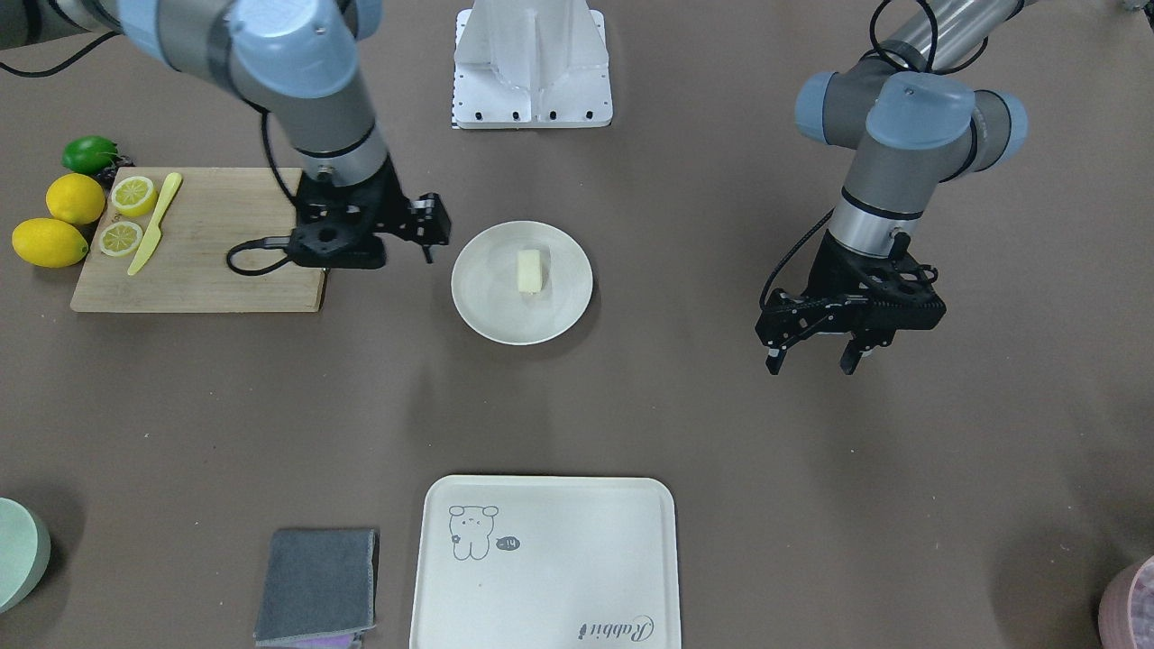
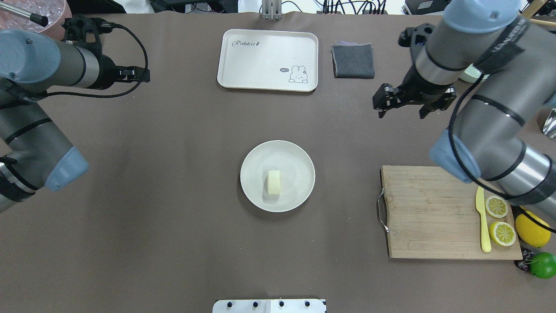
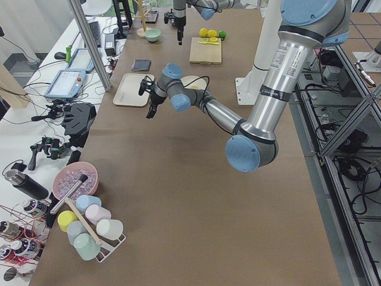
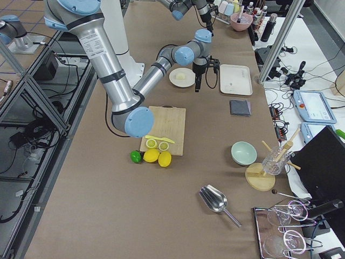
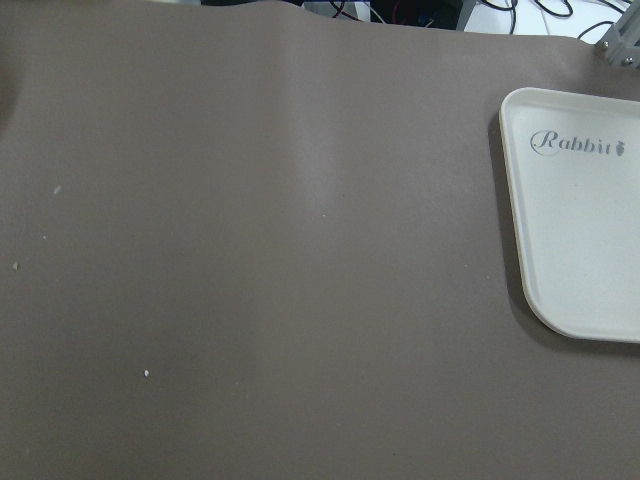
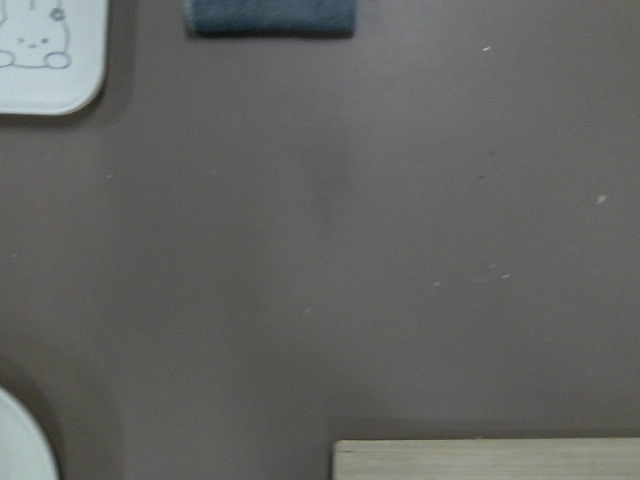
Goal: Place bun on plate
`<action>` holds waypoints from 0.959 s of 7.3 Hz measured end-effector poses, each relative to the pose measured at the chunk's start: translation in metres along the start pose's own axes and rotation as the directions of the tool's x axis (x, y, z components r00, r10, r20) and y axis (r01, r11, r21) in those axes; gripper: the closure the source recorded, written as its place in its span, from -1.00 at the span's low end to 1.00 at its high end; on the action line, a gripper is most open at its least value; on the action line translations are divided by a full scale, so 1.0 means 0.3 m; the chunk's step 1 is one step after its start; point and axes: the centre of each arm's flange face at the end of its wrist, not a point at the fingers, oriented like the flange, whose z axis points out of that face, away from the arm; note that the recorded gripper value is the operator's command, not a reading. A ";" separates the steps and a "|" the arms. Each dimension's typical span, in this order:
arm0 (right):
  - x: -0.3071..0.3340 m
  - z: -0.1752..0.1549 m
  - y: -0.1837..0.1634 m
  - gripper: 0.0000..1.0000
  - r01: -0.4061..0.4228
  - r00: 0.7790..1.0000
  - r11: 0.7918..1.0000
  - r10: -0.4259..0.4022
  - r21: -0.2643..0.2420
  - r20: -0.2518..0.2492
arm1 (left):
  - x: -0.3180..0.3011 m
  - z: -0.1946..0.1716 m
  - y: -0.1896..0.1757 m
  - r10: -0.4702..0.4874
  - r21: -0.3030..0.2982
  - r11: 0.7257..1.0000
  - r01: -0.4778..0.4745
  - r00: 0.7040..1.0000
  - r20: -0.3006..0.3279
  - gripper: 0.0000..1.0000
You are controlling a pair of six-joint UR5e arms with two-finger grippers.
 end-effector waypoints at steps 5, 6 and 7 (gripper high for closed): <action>0.971 -0.158 -0.052 -1.00 0.150 0.988 0.989 -0.150 -0.004 -0.038 | -0.649 -0.123 -0.142 0.132 -0.170 0.979 -0.116 0.988 0.085 -0.96; 1.138 -0.173 -0.014 -1.00 0.157 0.987 0.988 -0.157 -0.008 -0.041 | -0.847 -0.206 -0.176 0.150 -0.228 0.966 -0.123 0.983 0.108 -0.96; 1.281 -0.175 0.028 -1.00 0.134 0.990 0.991 -0.134 -0.015 -0.038 | -1.025 -0.297 -0.197 0.189 -0.267 0.952 -0.149 0.974 0.128 -0.96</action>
